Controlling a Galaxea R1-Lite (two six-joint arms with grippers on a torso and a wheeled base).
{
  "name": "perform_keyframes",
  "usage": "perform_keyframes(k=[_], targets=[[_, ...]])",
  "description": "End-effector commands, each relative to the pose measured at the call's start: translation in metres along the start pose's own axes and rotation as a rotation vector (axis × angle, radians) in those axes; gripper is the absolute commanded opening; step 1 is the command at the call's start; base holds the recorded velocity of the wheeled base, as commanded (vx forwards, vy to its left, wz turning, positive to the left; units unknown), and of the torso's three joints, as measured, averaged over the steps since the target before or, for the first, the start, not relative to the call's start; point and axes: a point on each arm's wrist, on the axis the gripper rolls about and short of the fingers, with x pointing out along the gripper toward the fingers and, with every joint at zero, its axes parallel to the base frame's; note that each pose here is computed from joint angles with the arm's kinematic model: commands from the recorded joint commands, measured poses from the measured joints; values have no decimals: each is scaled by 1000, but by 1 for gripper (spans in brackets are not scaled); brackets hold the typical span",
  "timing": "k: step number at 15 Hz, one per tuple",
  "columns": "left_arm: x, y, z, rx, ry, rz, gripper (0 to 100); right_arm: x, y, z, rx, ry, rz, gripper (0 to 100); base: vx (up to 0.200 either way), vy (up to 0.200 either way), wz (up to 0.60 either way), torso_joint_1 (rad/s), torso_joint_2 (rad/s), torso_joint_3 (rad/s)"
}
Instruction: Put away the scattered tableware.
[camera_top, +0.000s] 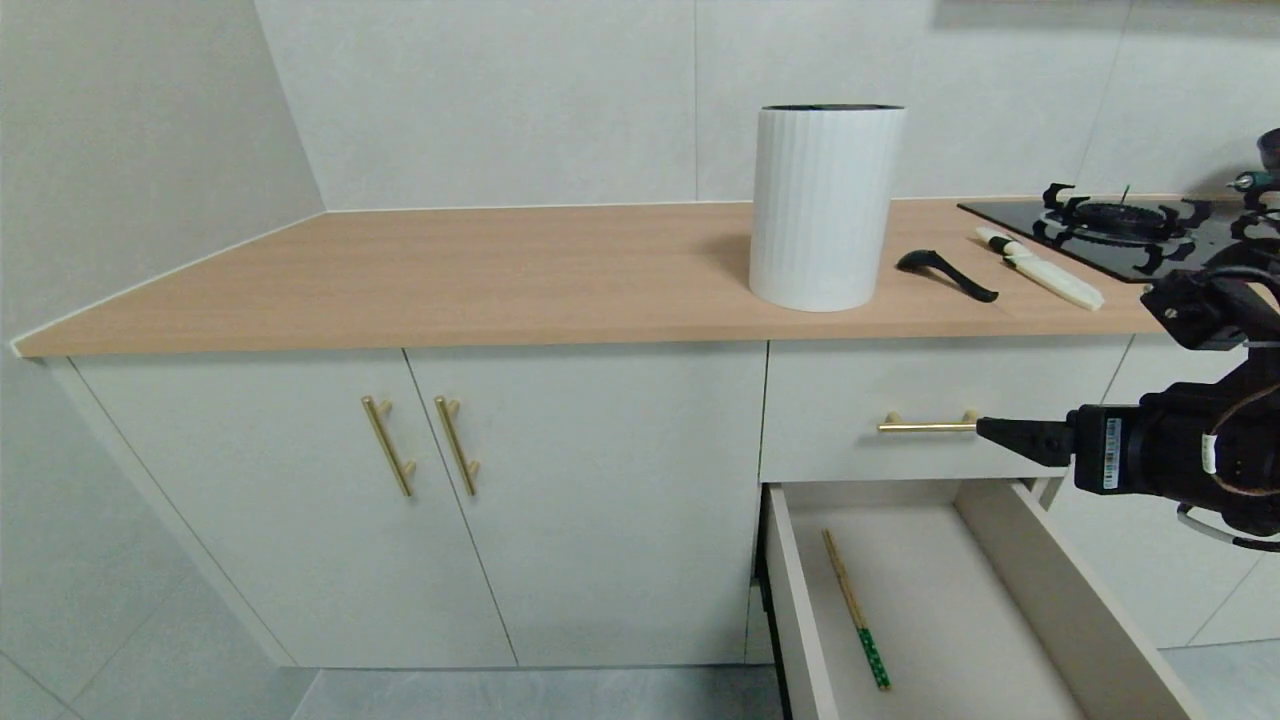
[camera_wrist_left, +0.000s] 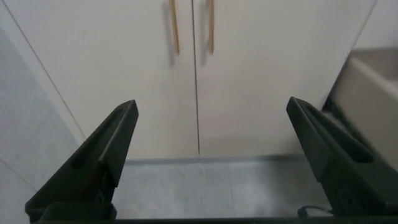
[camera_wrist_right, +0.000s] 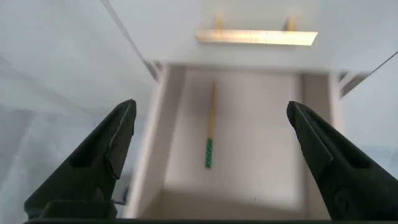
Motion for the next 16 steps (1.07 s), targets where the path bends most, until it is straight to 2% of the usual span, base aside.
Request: perform_keyframes(k=[1,14,16], targets=[[0,0,0,0,3,1,100,0,0,0,0,2,-1,100,0,0,0,134,-510,-300],[0,0,0,0,3,1,100,3,0,-2,-14,12,-6,100,0,0,0,185,-478,-295],[0,0,0,0,3,1,100,5,0,-3,-22,14,-11,100,0,0,0,112,-259,-149]])
